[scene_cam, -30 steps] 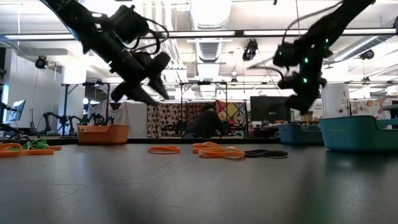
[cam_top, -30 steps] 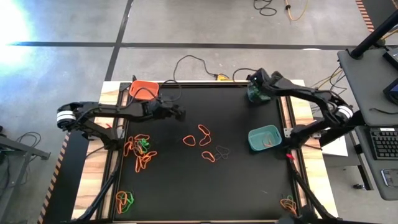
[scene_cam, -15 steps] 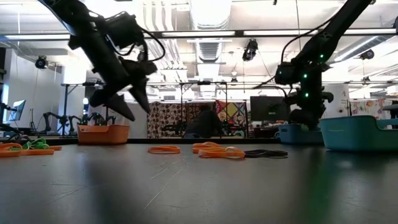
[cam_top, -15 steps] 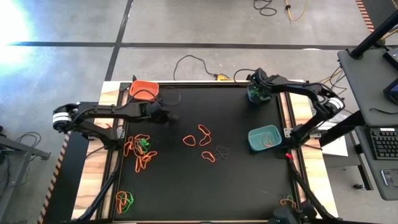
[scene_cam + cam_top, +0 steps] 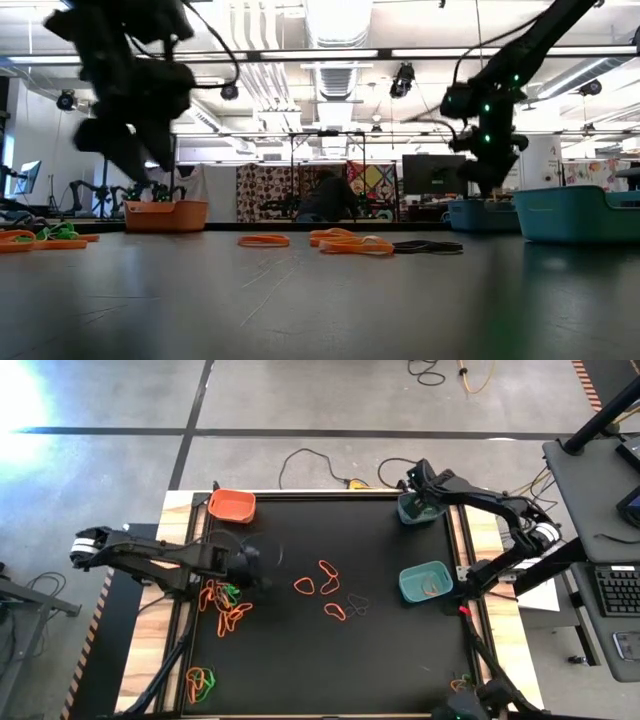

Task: Sort rubber bands into baskets
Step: Put the green rubber band into the blue bin

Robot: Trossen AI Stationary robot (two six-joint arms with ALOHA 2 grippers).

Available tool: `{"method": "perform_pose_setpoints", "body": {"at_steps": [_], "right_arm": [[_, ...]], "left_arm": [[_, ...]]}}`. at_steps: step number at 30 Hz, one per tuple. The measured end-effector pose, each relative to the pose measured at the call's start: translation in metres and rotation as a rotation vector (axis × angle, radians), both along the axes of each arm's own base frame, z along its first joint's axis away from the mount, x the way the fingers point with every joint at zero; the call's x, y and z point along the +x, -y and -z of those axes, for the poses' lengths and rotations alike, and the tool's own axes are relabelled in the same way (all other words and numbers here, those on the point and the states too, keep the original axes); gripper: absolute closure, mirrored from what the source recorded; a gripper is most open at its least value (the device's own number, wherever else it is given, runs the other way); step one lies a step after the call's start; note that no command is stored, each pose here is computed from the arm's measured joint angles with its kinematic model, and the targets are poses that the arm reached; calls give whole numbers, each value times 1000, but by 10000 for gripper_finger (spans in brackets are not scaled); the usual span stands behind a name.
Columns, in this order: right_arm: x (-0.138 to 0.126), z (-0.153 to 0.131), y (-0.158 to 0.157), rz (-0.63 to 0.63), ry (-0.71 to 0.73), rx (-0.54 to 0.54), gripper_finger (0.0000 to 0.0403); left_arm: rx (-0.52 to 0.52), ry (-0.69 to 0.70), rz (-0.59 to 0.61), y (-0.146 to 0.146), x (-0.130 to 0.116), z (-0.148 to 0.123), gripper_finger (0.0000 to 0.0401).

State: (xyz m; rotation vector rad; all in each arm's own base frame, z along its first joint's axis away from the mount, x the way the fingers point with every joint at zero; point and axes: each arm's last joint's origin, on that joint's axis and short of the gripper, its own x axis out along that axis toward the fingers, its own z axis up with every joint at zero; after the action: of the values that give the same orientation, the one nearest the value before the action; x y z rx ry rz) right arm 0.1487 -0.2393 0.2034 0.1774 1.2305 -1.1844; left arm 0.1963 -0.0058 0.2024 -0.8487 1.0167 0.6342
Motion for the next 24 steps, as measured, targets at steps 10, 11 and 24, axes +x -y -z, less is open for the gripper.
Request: {"method": "perform_pose_setpoints", "body": {"at_steps": [10, 11, 24], "right_arm": [[1, -49, -5, -73, 163, -93, 165], [0, -53, -6, -68, 176, -104, 166], [1, -97, -47, -183, 406, -156, 194]], "left_arm": [[68, -236, -241, 8, -28, 6, 168], [61, -244, -248, 7, -30, 5, 169], [16, -373, -352, -8, -27, 17, 259]]}}
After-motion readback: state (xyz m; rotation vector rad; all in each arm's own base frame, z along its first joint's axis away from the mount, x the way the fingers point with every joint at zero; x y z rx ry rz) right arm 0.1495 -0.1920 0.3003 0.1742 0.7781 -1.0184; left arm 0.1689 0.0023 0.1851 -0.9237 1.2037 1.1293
